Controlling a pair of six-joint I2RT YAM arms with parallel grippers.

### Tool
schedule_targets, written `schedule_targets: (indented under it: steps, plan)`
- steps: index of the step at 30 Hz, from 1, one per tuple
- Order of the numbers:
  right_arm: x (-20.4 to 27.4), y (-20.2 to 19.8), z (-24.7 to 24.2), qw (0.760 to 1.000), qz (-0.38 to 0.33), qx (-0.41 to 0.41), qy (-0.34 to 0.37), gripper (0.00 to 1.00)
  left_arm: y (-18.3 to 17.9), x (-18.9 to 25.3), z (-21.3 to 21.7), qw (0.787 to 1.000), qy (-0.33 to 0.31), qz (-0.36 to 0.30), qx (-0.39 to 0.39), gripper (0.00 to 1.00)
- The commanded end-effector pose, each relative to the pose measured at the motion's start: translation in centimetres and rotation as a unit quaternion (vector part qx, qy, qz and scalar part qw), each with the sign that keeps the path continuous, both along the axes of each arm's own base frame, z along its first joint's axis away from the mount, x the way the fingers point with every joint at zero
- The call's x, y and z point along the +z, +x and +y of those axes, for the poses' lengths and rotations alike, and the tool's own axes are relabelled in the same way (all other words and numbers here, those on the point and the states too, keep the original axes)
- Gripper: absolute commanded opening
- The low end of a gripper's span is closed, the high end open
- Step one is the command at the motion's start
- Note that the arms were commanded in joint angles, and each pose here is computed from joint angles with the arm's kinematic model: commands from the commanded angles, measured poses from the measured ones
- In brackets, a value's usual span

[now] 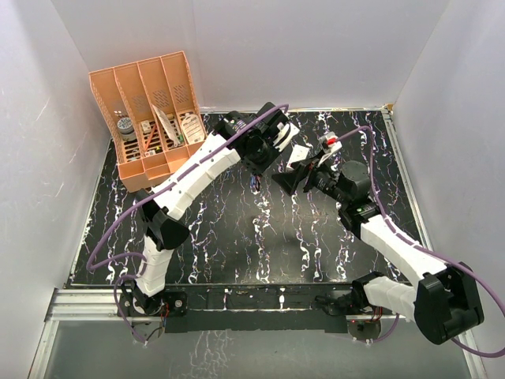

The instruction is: Put the keys on the keyring

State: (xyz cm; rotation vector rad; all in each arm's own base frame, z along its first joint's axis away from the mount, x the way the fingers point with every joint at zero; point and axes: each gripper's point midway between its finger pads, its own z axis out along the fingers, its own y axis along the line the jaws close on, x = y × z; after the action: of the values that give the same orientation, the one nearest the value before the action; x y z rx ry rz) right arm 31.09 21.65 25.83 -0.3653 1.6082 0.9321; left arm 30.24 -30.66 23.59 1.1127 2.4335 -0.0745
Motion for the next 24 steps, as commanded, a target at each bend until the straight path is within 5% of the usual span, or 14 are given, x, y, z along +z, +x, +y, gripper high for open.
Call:
schedule_targets:
  steps: [1, 12, 24]
  plan:
    - [0.2, -0.2, 0.6, 1.0, -0.015, 0.015, 0.015, 0.98, -0.8, 1.2, -0.4, 1.0, -0.017, 0.005, -0.015, 0.0]
    - [-1.2, -1.3, 4.4, 0.997, -0.03, 0.063, 0.025, 0.98, -0.8, 1.7, -0.8, 0.999, -0.031, 0.004, -0.016, 0.0]
    - [-2.6, 1.1, 6.3, 0.998, -0.054, 0.022, 0.035, 0.98, -1.6, 2.9, -0.7, 0.998, -0.052, 0.002, -0.02, 0.0]
